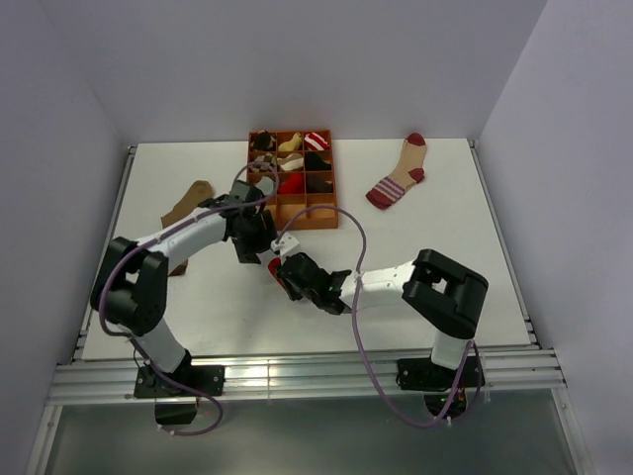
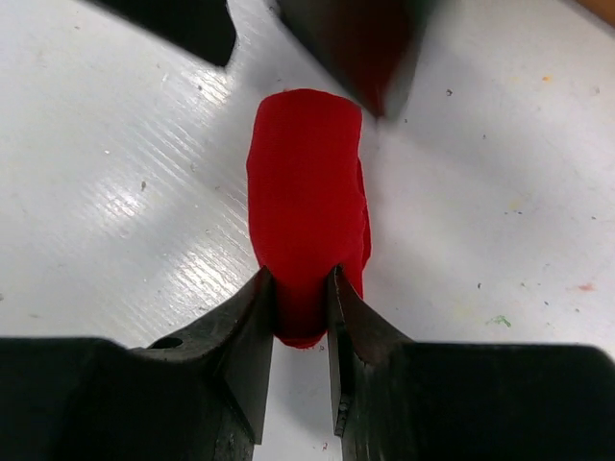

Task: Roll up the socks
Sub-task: Roll the sock at the center of the board.

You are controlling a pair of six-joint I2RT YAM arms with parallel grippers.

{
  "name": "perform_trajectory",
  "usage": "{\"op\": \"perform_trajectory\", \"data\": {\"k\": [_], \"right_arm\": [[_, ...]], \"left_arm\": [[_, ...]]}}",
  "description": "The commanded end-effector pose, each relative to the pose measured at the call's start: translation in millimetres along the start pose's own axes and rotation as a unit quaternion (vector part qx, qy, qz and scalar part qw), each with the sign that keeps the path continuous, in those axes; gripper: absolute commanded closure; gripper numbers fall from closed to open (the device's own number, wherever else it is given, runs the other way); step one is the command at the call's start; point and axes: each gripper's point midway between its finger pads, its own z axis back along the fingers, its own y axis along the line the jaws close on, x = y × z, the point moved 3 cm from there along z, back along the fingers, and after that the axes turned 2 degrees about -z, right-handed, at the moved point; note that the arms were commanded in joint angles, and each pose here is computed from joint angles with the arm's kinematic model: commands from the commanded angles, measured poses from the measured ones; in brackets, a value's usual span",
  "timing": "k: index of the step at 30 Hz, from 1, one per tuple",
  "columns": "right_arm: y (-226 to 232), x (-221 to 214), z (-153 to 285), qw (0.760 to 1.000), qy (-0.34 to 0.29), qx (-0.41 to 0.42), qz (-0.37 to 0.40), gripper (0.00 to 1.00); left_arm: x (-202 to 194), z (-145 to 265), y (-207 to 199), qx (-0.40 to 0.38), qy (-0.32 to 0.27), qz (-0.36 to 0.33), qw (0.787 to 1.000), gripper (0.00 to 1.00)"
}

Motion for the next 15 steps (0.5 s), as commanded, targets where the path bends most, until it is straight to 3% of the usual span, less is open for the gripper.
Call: {"op": "perform_trajectory", "data": {"k": [1,5,15], "right_arm": [[-4,-52,6,0.994,0.099,0.042,-0.022,0.98],[-5,-55,7,0.989,0.110,0.077,-0.063,0.98],[-9,-51,7,0.966,0.133,0.158,-0.152,0.97]], "left_arm": [[23,28,-3,-0.040,-0.067,0.060,0.995,0.30],[27,34,16,-0.047,-0.106,0.122,0.986,0.30],[-17,18,19,-0.161,-0.094,0.145,0.972,0.29]]}}
